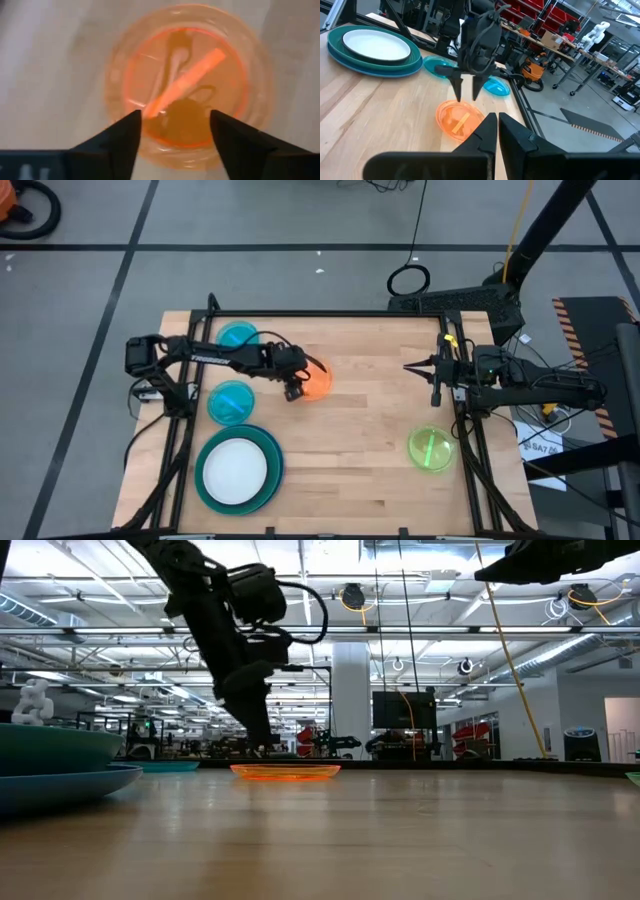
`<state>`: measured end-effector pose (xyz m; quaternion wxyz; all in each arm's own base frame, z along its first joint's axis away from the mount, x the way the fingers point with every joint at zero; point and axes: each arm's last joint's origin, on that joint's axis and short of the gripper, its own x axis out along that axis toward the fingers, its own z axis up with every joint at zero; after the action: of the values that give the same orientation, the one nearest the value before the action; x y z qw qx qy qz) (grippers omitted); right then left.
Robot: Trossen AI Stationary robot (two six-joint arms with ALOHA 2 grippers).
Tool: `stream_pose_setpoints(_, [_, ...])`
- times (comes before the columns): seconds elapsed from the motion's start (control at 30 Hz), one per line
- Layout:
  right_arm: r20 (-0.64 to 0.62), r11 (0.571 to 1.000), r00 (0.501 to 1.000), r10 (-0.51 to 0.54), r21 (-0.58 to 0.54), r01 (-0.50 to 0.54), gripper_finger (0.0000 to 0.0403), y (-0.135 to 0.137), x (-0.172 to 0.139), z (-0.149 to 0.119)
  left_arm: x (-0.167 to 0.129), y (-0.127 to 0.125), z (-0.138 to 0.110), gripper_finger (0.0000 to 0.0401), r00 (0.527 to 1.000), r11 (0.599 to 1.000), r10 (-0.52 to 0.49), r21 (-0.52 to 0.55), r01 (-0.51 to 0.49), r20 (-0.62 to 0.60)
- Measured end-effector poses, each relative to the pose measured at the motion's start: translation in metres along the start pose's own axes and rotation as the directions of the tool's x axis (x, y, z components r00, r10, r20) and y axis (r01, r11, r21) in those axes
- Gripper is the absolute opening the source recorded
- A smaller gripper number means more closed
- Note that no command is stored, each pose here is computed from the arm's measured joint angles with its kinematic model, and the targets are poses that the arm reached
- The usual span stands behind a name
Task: Stack plastic plates
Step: Stack the bottom light blue plate on top of the white plate
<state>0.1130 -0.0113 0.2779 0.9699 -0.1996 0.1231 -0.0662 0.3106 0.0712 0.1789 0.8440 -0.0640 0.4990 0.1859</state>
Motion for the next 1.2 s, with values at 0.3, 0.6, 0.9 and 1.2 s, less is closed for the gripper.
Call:
stream_pose_setpoints(0.3, [0.000, 1.000, 1.000, 0.000, -0.004, 0.000, 0.0011, 0.000, 0.000, 0.000, -0.004, 0.010, -0.005, 0.0289, 0.992, 0.999, 0.019, -0.045, -0.025, -0.125])
stream_pose_setpoints(0.6, [0.000, 1.000, 1.000, 0.000, 0.000, 0.000, 0.0011, 0.000, 0.000, 0.000, -0.017, 0.015, -0.034, 0.0289, 0.910, 0.990, 0.043, -0.108, -0.095, -0.412])
stream_pose_setpoints(0.9, [0.000, 1.000, 1.000, 0.000, 0.009, 0.000, 0.0011, 0.000, 0.000, 0.000, -0.027, 0.019, -0.049, 0.0289, 0.817, 0.973, 0.128, 0.230, 0.005, -0.562])
stream_pose_setpoints(1.2, [-0.037, 0.999, 0.999, 0.019, 0.048, -0.018, 0.0011, 0.002, 0.000, -0.004, -0.021, 0.039, -0.072, 0.0289, 0.745, 0.943, 0.096, 0.300, 0.145, -0.661])
